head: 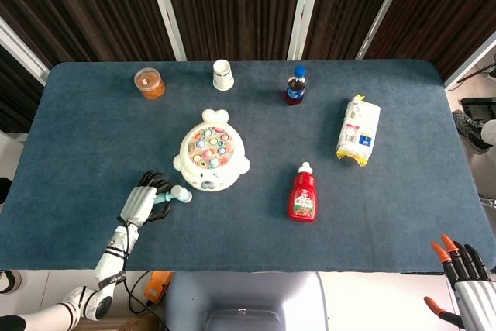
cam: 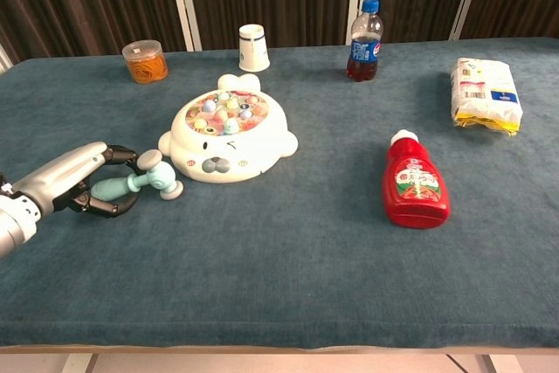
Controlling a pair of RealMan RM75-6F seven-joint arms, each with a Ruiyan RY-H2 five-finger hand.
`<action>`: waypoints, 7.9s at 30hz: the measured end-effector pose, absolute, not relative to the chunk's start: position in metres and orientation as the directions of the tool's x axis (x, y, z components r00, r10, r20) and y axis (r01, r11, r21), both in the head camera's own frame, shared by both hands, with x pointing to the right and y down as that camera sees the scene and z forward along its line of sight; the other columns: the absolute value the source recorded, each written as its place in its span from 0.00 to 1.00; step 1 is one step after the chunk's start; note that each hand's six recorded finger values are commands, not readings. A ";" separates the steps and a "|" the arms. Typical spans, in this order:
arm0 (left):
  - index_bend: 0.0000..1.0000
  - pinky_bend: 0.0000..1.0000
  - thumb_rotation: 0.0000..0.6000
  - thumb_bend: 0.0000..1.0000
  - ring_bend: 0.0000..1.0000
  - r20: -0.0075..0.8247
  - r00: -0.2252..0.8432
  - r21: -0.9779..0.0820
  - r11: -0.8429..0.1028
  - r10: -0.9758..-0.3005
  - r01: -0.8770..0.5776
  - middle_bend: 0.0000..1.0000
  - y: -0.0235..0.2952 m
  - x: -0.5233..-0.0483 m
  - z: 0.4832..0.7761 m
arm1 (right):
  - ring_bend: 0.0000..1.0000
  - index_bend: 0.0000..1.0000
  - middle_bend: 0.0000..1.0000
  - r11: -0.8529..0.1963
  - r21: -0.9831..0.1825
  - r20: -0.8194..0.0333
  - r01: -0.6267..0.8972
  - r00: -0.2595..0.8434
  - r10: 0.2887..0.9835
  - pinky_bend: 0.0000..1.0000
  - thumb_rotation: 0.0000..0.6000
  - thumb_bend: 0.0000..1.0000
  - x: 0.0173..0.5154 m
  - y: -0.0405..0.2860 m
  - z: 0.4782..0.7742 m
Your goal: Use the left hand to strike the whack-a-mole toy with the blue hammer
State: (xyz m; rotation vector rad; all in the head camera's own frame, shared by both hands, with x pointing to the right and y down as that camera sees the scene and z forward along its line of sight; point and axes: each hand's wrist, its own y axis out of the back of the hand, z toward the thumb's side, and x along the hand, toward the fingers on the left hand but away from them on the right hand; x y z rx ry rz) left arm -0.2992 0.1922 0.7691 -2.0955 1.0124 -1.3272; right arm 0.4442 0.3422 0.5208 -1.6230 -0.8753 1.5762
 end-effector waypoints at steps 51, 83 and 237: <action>0.69 1.00 1.00 0.76 0.77 0.513 0.204 -0.693 -0.543 -0.834 -0.475 0.96 0.189 -0.286 0.741 | 0.00 0.00 0.02 -0.523 -0.852 -0.523 0.003 0.039 0.852 0.00 1.00 0.17 0.445 0.344 0.517; 0.68 1.00 1.00 0.81 0.89 0.479 0.032 -0.699 -0.403 -0.877 -0.590 1.00 0.123 -0.258 0.665 | 0.00 0.00 0.02 -0.534 -0.845 -0.532 0.023 0.063 0.844 0.00 1.00 0.17 0.446 0.343 0.515; 0.70 1.00 1.00 0.78 0.91 0.719 0.138 -0.619 -0.718 -0.681 -0.319 1.00 0.149 -0.246 0.682 | 0.00 0.00 0.03 -0.544 -0.838 -0.541 0.042 0.078 0.838 0.00 1.00 0.17 0.447 0.344 0.513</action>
